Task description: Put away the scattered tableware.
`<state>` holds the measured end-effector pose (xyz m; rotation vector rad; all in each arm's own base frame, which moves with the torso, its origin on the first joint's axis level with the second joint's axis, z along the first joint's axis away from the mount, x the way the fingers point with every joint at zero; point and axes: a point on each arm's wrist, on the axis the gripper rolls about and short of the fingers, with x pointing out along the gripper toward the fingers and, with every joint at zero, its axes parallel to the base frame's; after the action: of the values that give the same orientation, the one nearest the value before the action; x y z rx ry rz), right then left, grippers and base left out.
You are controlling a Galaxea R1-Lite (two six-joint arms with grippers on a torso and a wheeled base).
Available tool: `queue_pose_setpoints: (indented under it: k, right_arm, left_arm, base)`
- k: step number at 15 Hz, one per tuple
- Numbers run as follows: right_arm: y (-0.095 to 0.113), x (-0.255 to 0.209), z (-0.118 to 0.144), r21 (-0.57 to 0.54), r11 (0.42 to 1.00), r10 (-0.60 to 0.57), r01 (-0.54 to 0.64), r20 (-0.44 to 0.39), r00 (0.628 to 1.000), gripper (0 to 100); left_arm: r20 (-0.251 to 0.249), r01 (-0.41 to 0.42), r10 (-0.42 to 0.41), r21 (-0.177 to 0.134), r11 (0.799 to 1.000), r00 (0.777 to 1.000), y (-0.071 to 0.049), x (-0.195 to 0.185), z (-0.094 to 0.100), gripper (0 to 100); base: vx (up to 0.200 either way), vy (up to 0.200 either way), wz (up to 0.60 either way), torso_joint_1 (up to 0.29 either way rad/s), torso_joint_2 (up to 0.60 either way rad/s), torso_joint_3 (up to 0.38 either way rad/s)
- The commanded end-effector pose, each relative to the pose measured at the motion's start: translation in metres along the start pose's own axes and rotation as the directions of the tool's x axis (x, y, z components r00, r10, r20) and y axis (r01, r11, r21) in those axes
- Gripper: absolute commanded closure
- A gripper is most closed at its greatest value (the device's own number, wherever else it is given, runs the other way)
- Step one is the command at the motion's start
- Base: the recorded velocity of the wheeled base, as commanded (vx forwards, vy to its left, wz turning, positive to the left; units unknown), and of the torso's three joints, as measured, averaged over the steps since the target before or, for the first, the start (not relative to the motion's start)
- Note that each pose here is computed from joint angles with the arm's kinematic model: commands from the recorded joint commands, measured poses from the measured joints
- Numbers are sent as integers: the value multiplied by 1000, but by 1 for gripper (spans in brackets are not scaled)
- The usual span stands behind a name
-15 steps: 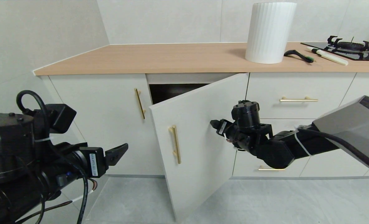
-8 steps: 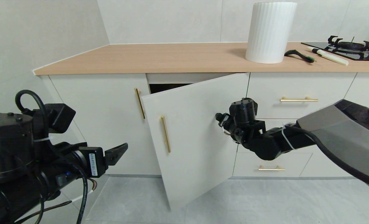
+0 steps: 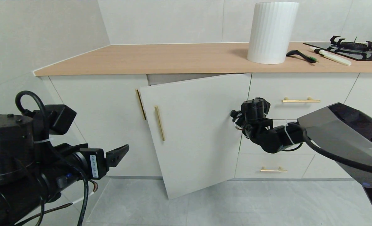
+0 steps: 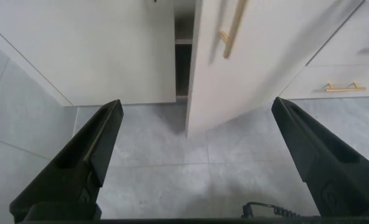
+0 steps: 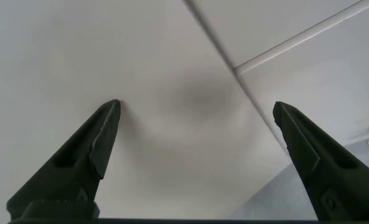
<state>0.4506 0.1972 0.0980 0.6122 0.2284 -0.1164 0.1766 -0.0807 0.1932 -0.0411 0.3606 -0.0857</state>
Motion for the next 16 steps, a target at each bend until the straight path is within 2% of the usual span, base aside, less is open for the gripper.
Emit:
queue_pose_setpoints:
  k: [1,9,16]
  right_arm:
    - [-4,8,-4,0,1000,-13,13,10,1000,0]
    - [-20,33,3,21,997,-78,77,79,994,0]
    - [-18,33,6,23,996,-84,82,94,992,0]
  left_arm:
    - [1,0,0,-1,1000,1000,0,0,0,0]
    - [-3,0,0,1,1000,1000,0,0,-1,0]
    - [-6,0,0,2,1000,1000,0,1,-1,0]
  base:
    - [0,0,0,0,0,0]
    - [0,0,0,0,0,0]
    - [0,0,0,0,0,0]
